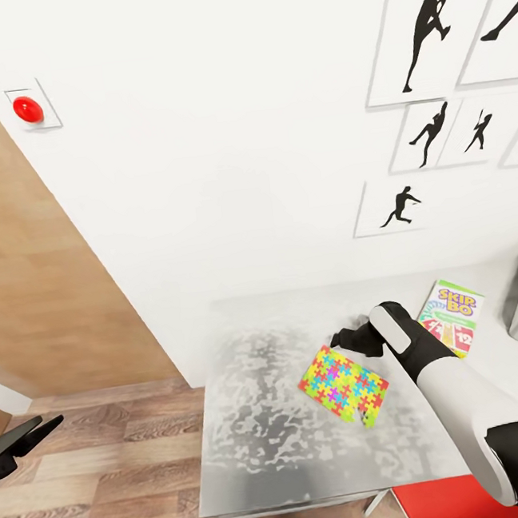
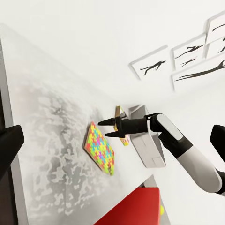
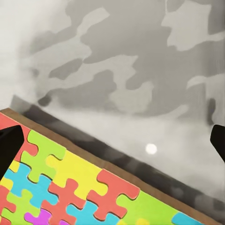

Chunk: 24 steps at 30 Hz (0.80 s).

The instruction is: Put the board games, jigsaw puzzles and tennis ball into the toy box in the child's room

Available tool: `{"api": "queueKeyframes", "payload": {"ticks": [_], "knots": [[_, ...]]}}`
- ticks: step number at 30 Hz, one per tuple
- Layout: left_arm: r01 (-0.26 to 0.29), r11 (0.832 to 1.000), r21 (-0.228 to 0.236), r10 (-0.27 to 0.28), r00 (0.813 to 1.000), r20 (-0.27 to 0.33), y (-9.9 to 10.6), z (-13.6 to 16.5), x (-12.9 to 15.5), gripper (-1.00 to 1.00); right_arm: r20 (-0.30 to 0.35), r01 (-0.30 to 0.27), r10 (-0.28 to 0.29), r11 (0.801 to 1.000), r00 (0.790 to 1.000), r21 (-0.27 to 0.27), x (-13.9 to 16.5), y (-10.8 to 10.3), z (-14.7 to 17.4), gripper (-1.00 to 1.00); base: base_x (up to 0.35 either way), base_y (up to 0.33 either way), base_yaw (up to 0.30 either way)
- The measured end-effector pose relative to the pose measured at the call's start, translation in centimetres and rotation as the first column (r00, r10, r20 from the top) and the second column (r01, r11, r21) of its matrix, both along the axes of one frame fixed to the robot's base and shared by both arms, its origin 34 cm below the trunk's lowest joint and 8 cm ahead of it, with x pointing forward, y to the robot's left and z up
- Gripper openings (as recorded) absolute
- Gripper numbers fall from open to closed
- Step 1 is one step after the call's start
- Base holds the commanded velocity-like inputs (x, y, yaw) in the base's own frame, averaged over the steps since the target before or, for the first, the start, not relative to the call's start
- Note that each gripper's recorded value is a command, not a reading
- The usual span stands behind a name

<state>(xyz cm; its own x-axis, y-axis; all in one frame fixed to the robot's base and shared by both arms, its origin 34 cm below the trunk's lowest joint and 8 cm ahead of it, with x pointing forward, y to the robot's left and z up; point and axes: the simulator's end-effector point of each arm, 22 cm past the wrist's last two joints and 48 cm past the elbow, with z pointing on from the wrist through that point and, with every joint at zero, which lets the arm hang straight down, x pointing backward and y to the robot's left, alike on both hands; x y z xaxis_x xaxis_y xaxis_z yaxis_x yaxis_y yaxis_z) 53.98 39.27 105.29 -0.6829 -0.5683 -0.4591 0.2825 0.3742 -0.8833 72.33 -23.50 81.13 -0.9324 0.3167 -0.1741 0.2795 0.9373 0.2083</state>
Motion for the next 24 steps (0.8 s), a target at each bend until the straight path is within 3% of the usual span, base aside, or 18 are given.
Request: {"api": "queueKeyframes", "payload": {"ticks": [24], "knots": [[0.0, 1.0, 0.001, 0.0, 1.0, -0.001, 0.0, -0.04, 0.01, 1.0, 0.0, 0.002, -0.002, 1.0, 1.0, 0.004, 0.0, 0.08, -0.04, 1.0, -0.048, 0.063, 0.0]]}}
